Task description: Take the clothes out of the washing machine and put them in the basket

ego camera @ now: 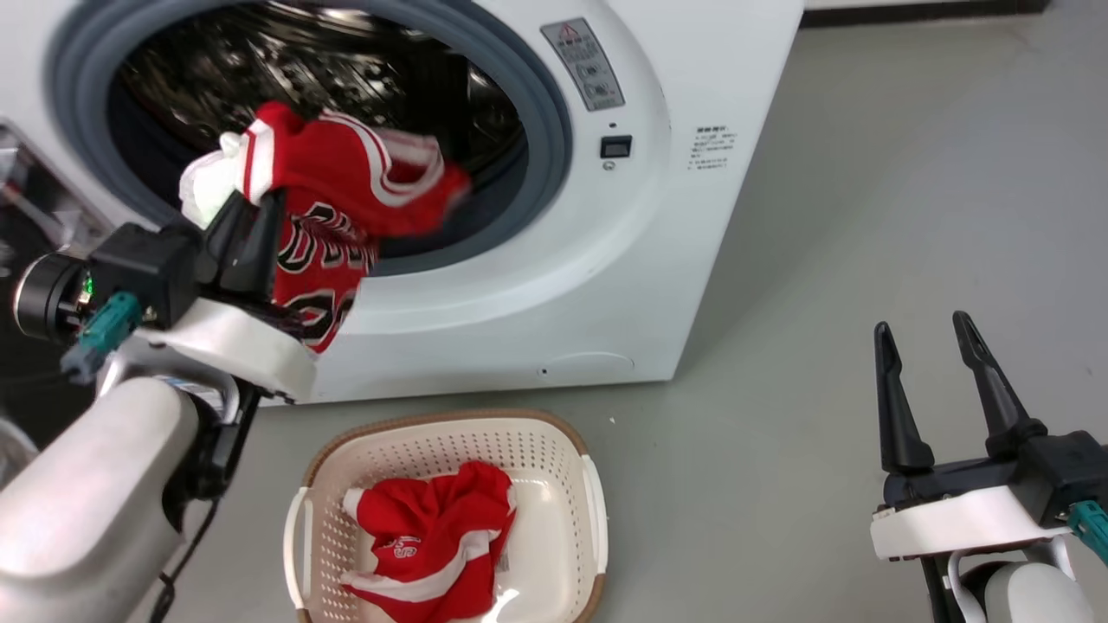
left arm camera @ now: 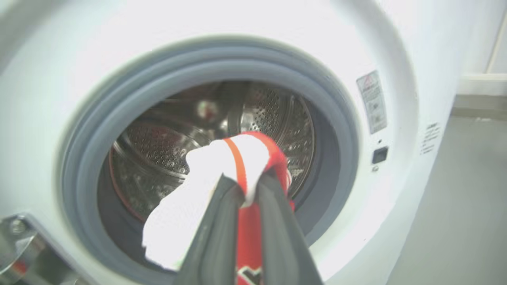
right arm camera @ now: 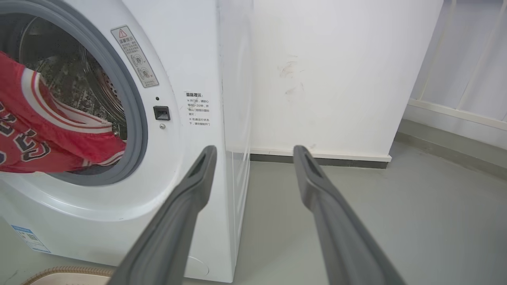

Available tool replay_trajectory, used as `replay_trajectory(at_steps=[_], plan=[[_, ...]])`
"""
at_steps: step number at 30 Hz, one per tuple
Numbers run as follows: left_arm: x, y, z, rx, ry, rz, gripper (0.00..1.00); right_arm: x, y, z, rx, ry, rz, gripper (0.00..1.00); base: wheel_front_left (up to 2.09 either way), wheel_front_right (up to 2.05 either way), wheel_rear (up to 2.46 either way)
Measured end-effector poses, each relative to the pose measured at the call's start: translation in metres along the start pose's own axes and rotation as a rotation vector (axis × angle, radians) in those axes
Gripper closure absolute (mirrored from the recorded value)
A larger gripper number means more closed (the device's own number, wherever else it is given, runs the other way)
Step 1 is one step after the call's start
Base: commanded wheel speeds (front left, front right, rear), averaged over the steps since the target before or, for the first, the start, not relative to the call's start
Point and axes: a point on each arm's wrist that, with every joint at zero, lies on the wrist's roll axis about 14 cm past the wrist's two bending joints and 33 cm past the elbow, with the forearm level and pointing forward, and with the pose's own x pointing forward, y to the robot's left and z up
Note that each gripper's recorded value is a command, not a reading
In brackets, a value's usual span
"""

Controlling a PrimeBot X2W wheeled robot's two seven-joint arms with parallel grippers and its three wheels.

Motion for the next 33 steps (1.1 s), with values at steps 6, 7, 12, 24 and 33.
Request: replay_trajectory(at_steps=[6, 7, 12, 24, 33], plan=[[-0.042, -0.010, 0.044, -0.012, -0.115, 0.035, 1.00, -0.006, 0.007, 0.010, 0.005, -0.024, 0.018, 0.00, 0.00, 0.00, 0.00], [-0.048, -0.012, 0.048, -0.014, -0.127, 0.035, 1.00, -0.005, 0.008, 0.012, 0.006, -0.030, 0.022, 0.00, 0.00, 0.00, 0.00], [-0.077, -0.022, 0.046, -0.028, -0.108, 0.027, 1.00, -0.005, 0.015, 0.015, 0.010, -0.040, 0.040, 0.00, 0.00, 0.00, 0.00], [-0.107, -0.048, -0.063, -0.124, 0.253, -0.042, 1.00, 0.005, 0.020, -0.003, 0.013, 0.004, 0.058, 0.00, 0.00, 0.00, 0.00], [-0.118, -0.065, -0.178, -0.150, 0.555, -0.126, 1.00, 0.020, 0.012, -0.035, -0.020, 0.076, 0.045, 0.00, 0.00, 0.00, 0.00]])
